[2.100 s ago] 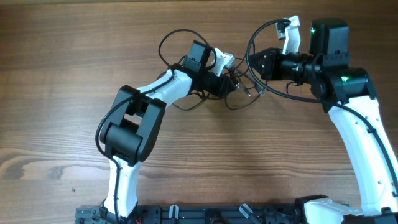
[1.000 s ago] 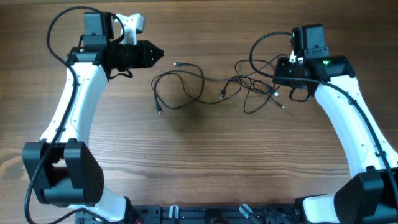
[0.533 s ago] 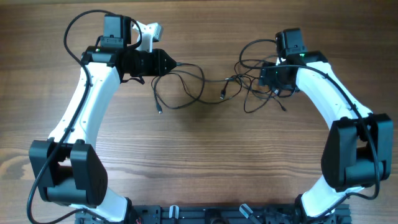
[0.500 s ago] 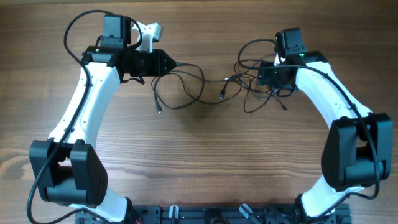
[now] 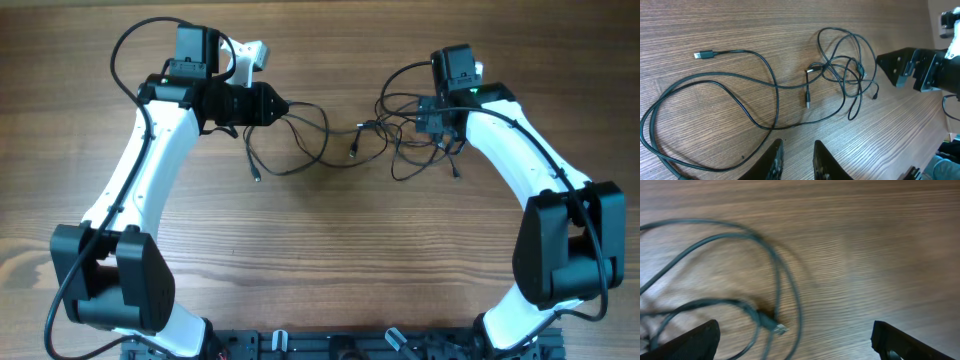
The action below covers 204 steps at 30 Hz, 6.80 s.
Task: Untangle cables
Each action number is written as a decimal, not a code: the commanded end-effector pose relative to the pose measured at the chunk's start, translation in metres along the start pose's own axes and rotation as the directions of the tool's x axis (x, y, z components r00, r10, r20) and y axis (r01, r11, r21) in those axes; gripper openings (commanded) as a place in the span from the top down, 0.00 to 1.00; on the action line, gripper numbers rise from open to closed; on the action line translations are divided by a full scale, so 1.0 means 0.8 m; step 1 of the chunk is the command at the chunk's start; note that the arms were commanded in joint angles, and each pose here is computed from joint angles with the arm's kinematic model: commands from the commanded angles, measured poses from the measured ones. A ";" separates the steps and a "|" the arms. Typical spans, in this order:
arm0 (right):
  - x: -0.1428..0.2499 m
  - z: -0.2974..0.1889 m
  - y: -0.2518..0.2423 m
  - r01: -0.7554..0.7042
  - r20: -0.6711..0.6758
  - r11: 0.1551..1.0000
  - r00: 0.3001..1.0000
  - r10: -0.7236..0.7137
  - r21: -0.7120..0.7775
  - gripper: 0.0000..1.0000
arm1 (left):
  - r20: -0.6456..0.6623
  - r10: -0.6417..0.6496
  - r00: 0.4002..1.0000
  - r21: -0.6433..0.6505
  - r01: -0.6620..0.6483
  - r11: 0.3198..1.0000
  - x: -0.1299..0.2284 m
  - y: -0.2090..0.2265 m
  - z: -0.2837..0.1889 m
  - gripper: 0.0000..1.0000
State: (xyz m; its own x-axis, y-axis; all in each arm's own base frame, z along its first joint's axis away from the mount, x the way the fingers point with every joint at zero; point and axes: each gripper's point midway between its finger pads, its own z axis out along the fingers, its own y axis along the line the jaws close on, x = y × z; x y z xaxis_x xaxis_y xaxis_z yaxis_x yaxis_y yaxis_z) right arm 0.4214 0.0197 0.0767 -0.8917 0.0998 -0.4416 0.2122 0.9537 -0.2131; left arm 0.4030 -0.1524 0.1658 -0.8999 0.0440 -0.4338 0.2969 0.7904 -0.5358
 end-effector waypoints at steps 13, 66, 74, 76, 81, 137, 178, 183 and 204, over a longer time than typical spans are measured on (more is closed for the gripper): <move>0.007 -0.041 0.131 0.462 0.216 0.691 0.883 -0.417 -0.555 0.07 | 0.011 0.039 0.999 -0.025 -0.039 0.999 -0.002 -0.002 -0.004 0.78; -0.006 -0.241 0.045 0.084 0.206 0.893 0.978 0.010 -0.441 0.96 | -0.143 0.322 0.936 0.293 -0.270 0.917 0.070 -0.128 0.136 0.49; 0.003 -0.252 0.056 0.097 0.188 0.856 0.982 0.000 -0.507 0.96 | -0.088 0.361 0.928 0.368 -0.307 0.878 0.067 -0.149 0.174 0.46; 0.005 -0.253 0.058 0.099 0.181 0.852 0.983 -0.005 -0.514 0.96 | -0.085 0.369 0.925 0.367 -0.316 0.875 0.069 -0.149 0.182 0.48; 0.013 -0.267 0.062 0.111 0.176 0.821 0.984 -0.013 -0.560 0.96 | -0.095 0.364 0.926 0.281 -0.326 0.903 0.067 -0.122 0.206 0.54; 0.001 -0.291 0.035 0.102 0.258 0.847 0.965 0.042 -0.522 0.96 | -0.179 0.271 0.946 0.067 -0.263 0.962 0.091 -0.079 0.255 0.54; 0.008 -0.040 -0.105 -0.264 -0.116 0.965 0.958 0.260 -0.012 0.96 | 0.047 -0.040 0.998 -0.228 0.049 0.972 -0.018 0.095 0.022 0.96; -0.002 -0.055 -0.033 -0.079 -0.107 0.927 0.993 0.043 -0.366 0.40 | 0.026 -0.009 1.000 -0.195 0.014 0.981 -0.014 0.071 0.034 0.96; 0.019 -0.211 0.148 0.430 0.329 0.355 0.892 -0.310 -0.830 0.16 | 0.416 0.327 0.848 -0.114 -0.309 0.944 -0.072 -0.147 -0.121 0.95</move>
State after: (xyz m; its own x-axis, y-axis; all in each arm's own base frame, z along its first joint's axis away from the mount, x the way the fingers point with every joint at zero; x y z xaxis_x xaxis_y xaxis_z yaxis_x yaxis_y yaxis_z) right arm 0.3697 0.1570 0.1769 -0.8031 -0.2342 -0.5479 -0.5422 0.6687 0.5088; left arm 0.4041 -0.1959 0.2813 -0.6156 0.0722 -0.7848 0.5011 0.8044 -0.3190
